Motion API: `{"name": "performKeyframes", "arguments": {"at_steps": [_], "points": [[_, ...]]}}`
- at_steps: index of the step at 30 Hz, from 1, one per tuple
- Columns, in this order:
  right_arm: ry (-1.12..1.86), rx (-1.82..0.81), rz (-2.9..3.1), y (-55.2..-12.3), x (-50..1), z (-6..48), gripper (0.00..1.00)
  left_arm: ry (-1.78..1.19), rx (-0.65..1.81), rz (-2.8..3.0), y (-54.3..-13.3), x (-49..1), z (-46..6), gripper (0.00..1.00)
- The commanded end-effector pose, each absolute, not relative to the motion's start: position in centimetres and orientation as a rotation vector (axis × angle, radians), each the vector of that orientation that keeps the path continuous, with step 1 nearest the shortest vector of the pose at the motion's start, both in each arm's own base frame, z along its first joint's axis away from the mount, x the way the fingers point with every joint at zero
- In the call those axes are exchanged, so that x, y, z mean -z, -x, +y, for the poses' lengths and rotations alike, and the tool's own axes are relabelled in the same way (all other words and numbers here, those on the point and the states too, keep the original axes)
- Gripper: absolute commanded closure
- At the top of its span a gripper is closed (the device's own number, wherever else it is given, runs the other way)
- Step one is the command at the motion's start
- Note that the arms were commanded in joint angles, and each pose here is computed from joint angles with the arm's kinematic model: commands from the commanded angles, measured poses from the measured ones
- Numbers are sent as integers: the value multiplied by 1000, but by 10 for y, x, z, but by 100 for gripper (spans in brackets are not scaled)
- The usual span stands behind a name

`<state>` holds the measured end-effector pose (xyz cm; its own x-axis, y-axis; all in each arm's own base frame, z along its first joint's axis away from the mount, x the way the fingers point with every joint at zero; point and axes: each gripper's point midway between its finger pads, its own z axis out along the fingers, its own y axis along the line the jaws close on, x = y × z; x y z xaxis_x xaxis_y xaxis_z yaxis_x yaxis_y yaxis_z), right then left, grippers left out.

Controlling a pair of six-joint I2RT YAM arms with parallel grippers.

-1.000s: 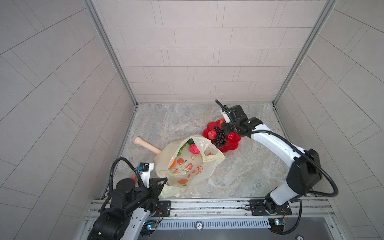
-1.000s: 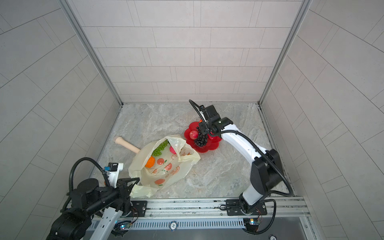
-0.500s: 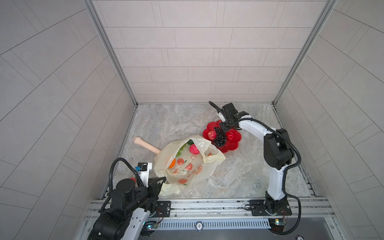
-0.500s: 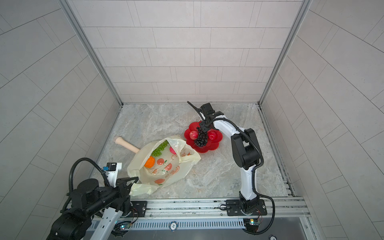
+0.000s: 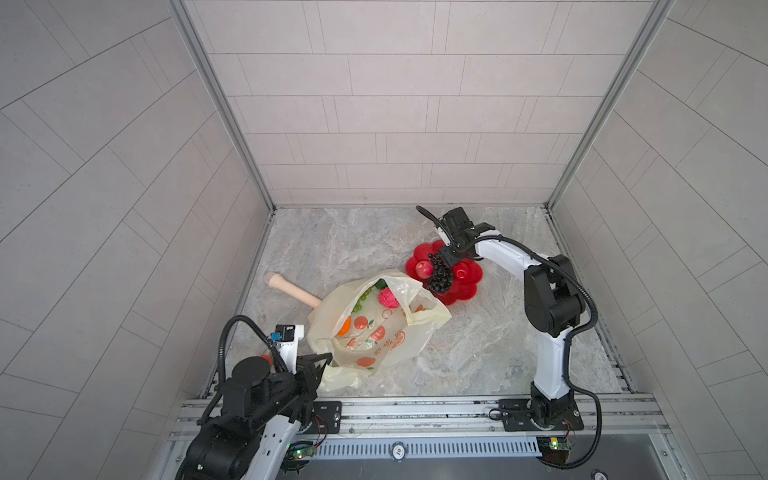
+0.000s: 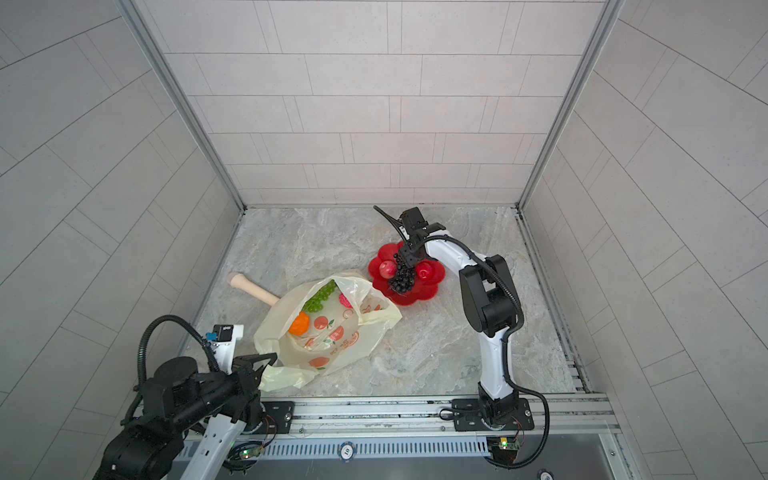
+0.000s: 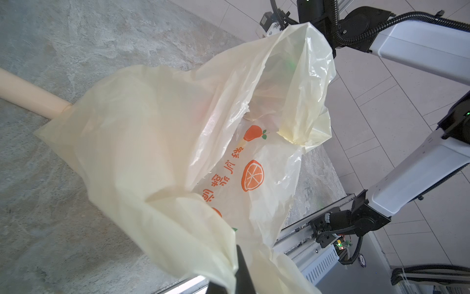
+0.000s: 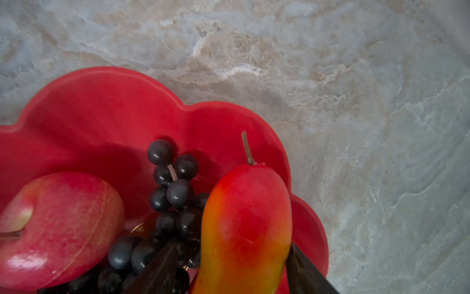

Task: Take fruits out of the plastic bag
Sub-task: Place the fake fruit on the plate.

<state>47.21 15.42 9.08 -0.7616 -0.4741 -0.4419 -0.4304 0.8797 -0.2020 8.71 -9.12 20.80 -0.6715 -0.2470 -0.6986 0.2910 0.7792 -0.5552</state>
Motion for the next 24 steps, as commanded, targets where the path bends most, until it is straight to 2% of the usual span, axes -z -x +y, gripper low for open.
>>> {"name": "performKeyframes", "arguments": {"at_steps": [1, 6, 12, 13, 16, 19, 24], "points": [[625, 189, 2510, -471, -121, 145, 29, -48, 845, 2142, -83, -209, -92, 98], [660, 144, 2524, -463, -122, 149, 28, -66, 854, 2139, -82, -209, -94, 98], [631, 127, 2516, -460, -125, 148, 32, -81, 859, 2135, -82, -210, -95, 98], [628, 128, 2514, -461, -125, 148, 35, -82, 860, 2134, -82, -210, -96, 98], [616, 114, 2507, -467, -123, 151, 53, -86, 863, 2131, -82, -211, -96, 98], [606, 54, 2514, -475, -119, 159, 67, -91, 863, 2131, -82, -211, -97, 98], [608, 24, 2533, -485, -111, 166, 69, -90, 866, 2130, -82, -210, -97, 98]]}}
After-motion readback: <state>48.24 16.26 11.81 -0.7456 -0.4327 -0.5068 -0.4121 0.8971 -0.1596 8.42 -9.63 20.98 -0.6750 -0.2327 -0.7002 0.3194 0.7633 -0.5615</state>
